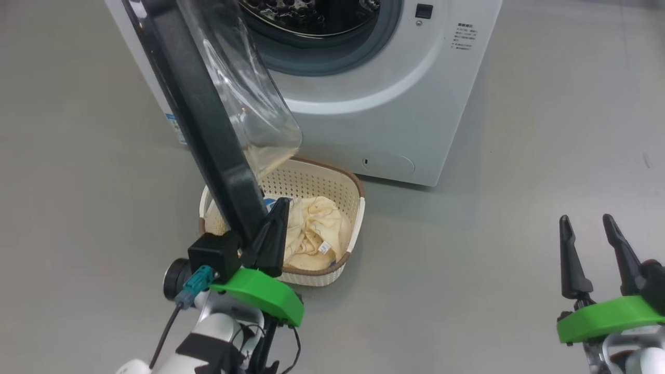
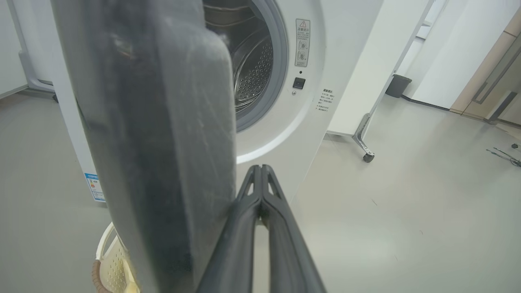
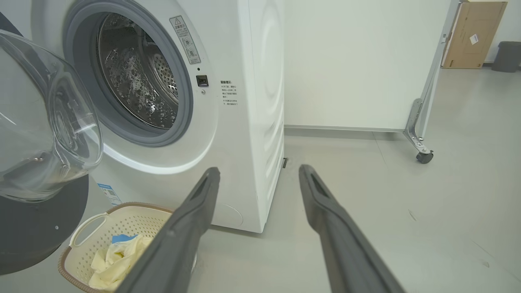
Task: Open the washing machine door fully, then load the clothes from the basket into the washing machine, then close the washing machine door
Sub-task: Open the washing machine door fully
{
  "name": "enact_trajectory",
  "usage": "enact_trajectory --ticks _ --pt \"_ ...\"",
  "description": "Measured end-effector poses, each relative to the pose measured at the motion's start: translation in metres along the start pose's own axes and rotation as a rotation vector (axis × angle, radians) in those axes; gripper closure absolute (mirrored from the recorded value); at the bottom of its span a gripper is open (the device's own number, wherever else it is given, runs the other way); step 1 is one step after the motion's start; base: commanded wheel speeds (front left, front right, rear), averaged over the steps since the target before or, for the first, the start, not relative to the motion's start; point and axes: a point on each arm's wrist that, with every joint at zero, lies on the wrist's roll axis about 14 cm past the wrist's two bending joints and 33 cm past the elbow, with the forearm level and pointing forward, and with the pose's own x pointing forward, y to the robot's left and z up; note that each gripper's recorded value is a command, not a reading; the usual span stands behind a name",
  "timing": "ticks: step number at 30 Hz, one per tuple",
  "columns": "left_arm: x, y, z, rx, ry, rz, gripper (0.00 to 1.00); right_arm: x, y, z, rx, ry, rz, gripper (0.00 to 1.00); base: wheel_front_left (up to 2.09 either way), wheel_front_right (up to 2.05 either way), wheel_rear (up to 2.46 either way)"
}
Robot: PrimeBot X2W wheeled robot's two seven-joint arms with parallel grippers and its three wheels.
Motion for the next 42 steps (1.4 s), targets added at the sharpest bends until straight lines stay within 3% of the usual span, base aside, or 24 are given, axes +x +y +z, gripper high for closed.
enact_trajectory --ticks 18,28,42 --pt "-0.05 0.058 0.002 -0.006 -0.016 0.233 1.0 0.013 0.028 -0.001 0.022 0.006 0.08 0.0 0.0 0.0 0.0" --pt "-0.081 0.119 0.014 0.02 -0.058 0.448 1.0 0.017 0.033 -0.005 0.025 0.018 0.097 0.0 0.0 0.0 0.0" --pt "-0.118 0.187 0.015 0.071 -0.032 0.641 1.0 0.017 0.033 -0.004 0.024 0.018 0.096 0.0 0.0 0.0 0.0"
